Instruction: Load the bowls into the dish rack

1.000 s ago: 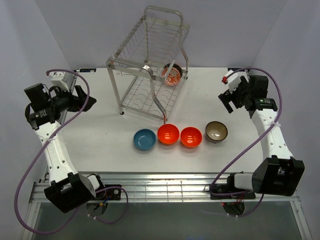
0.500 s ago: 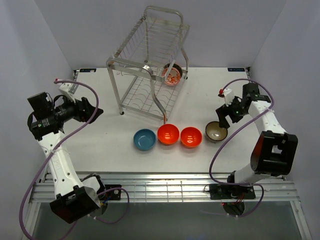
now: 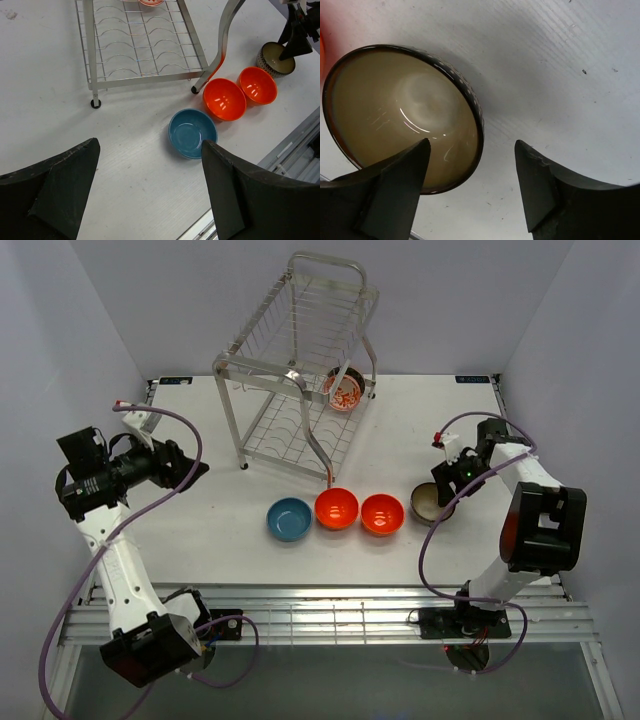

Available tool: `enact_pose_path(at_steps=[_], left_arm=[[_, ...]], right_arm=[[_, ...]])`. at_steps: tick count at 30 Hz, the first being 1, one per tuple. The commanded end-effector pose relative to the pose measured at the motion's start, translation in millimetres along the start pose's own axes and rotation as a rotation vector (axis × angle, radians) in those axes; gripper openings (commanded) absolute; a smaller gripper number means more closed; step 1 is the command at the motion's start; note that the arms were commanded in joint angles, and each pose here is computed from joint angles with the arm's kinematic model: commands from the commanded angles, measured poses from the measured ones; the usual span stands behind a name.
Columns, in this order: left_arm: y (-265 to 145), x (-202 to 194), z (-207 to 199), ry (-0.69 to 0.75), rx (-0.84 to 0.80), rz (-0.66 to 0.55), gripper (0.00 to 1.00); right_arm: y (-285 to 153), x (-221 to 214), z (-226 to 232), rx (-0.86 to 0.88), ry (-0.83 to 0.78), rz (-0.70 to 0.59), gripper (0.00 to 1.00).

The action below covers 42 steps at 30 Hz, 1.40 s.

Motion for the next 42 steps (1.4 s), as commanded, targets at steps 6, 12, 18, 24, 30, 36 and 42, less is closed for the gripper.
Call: enact_pose_path(at_steps=[6,12,18,24,30,36,42], left_arm=[[-0.2,1.1,-1.0,0.012,-0.018,-0.004,0.92],[1.3,1.8,2.8,0.004,-0.017,0.001,0.91],[2.9,-0.9,5.7,-0.011,-0.012,0.005,0.9],[4.2,-1.9,9.3,-0.023,-0.004,0.01,0.9],[6.8,1.9,14.5,-0.059,0.001,0.0,0.9],[8.9,16.8,22.5,-0.113,0.044,-0.044,0.91],[11.5,27.3,26.6,-0.17,0.048,-0.079,0.93]], right_arm=[[8.3,-2.1,-8.1,0.008,0.02,0.005,0.62],[11.6,-2.4,-13.5,0.011,0.05,0.028,0.54],[16.2,-3.3,-13.7,0.026,0.064,0.038,0.36],[3.4,12.0,-15.4,0.004,0.066,-0.019,0.08],[-48.2,63.2,-26.5,-0.195,0.048,-0.266,0.08],[-95.4,121.0,-22.1,-0.501,-0.119,-0.53,0.08],[-110.7,169.4,-9.5,-0.843,-0.356,-0.67,0.08]])
Point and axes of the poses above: each gripper's point midway between its finger pads, its own y axis out along the fingers, its own z axis along the line the jaws close on, x = y × z, the point moved 4 cm from there along -y, back along the fingers, and after that the axes turned 4 degrees about -y, right-handed, at the moved point
